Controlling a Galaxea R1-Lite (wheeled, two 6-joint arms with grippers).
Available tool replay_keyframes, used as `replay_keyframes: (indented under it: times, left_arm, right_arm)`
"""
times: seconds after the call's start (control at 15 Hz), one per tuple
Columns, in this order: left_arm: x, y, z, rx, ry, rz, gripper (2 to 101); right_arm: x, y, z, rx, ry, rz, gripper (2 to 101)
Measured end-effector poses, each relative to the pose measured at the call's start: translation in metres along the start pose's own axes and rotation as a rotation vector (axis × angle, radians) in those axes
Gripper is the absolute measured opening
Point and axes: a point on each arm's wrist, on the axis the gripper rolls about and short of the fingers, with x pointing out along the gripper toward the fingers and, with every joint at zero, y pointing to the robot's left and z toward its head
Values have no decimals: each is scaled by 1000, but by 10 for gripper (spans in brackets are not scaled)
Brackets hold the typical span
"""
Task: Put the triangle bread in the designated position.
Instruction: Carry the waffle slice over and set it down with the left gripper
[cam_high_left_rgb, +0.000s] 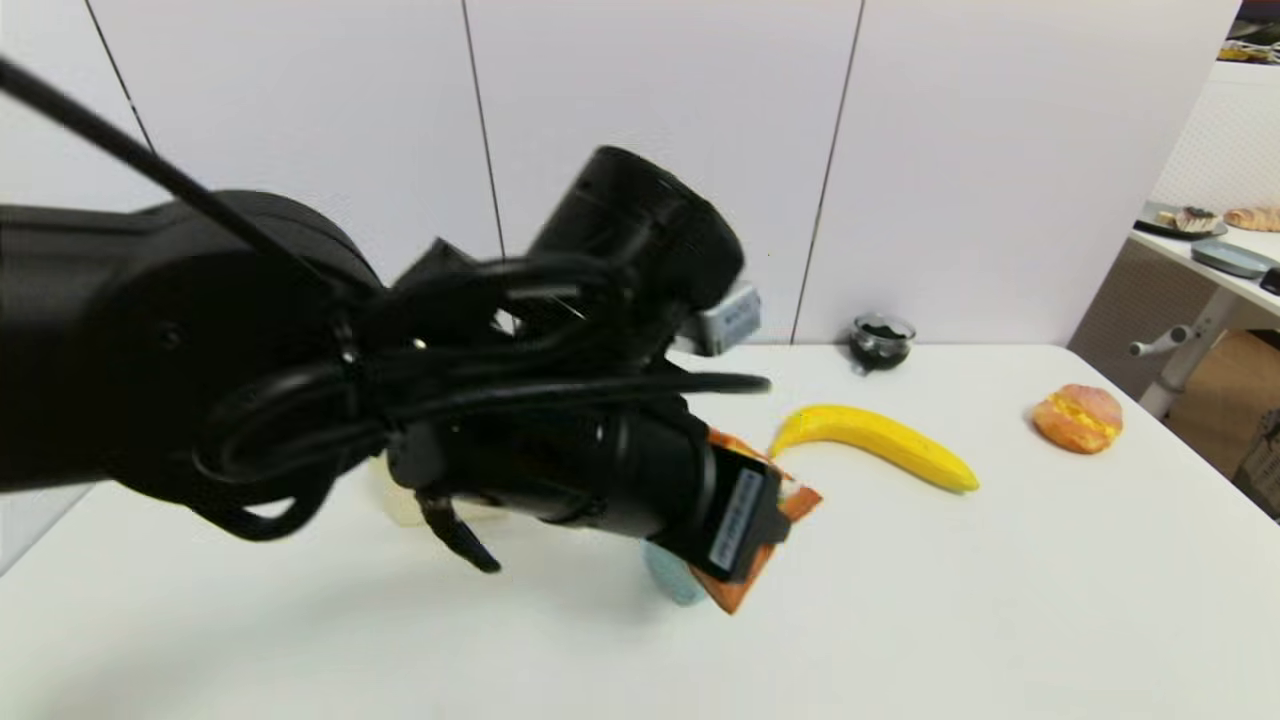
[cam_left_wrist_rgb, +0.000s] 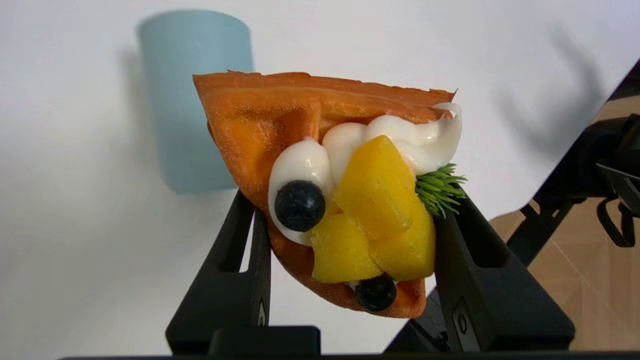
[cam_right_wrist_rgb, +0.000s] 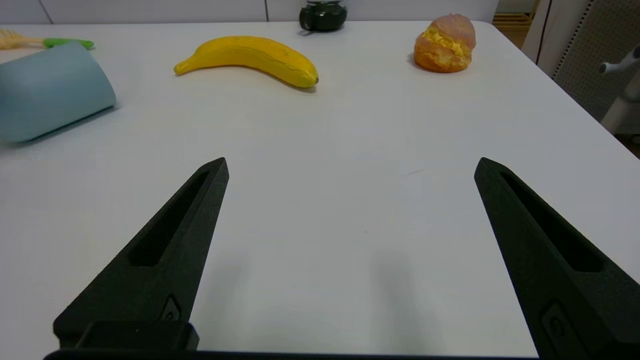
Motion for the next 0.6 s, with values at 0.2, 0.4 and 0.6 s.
replay_keyframes:
  times: [0.2, 0.4, 0.6]
  left_arm:
    - [-32, 33, 12, 30, -91, 73, 511]
    - [-71, 73, 18, 53, -180, 191, 511]
    - [-108, 107, 16, 52, -240, 319, 511]
  right_arm:
    - [0, 0, 0, -1, 0, 0, 974]
    - [0, 0, 0, -1, 0, 0, 974]
    - [0, 0, 0, 0, 0, 0, 974]
